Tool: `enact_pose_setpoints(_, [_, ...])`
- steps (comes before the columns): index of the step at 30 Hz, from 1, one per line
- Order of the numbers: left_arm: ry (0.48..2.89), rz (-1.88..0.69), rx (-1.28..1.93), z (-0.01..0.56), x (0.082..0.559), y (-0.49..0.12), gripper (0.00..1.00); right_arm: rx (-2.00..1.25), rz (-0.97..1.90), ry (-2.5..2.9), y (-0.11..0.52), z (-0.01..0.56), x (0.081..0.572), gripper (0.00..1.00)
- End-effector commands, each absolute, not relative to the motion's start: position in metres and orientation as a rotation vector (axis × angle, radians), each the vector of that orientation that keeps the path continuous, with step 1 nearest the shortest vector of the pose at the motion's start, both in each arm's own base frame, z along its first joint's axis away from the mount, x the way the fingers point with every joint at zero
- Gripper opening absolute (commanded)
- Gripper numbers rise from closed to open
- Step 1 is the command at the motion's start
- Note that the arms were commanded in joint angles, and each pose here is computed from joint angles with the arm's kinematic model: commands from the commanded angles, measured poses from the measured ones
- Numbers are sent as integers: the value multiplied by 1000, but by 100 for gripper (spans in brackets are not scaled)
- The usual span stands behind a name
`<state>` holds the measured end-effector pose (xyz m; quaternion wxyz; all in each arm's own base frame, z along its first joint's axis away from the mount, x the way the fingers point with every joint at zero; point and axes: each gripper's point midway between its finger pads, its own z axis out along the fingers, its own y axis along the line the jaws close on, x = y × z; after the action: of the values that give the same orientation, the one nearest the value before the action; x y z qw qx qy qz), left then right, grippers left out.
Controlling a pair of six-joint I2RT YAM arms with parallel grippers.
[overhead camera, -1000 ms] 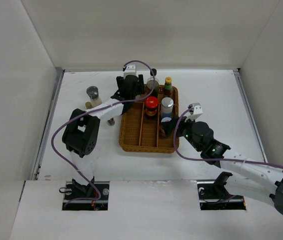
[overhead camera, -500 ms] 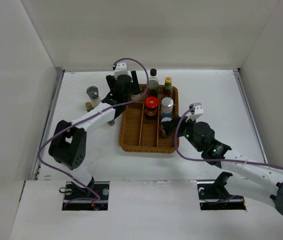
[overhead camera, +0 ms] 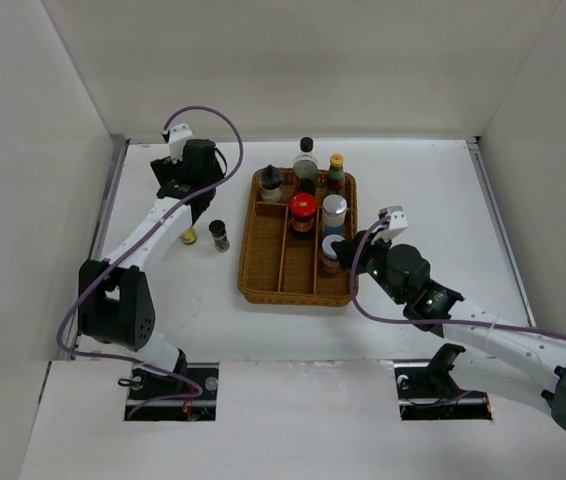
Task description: Organize the condiment bottles
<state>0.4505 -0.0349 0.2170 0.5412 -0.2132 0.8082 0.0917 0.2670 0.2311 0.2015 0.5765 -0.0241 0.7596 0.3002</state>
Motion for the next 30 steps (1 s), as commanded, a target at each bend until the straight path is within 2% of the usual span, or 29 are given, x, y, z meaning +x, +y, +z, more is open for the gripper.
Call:
enact_pose_setpoints(1, [1969, 286, -527, 213, 450, -18, 91, -33, 738, 1716, 233, 217, 268, 42])
enact_pose_setpoints(5, [2002, 260, -510, 207, 462, -15, 93, -38, 749, 1706, 234, 220, 265, 56])
enact_pose_setpoints(8, [2024, 244, -507, 198, 473, -10, 93, -46, 755, 1701, 234, 222, 262, 62])
enact_pose_setpoints(18, [2058, 238, -506, 180, 495, -5, 91, -62, 758, 1707, 239, 221, 262, 69])
enact_pose_setpoints(27, [2066, 240, -508, 172, 503, -5, 74, -62, 754, 1711, 239, 219, 263, 71])
enact_pose_setpoints(30, [2067, 245, -517, 170, 502, -1, 62, -60, 756, 1711, 239, 219, 262, 74])
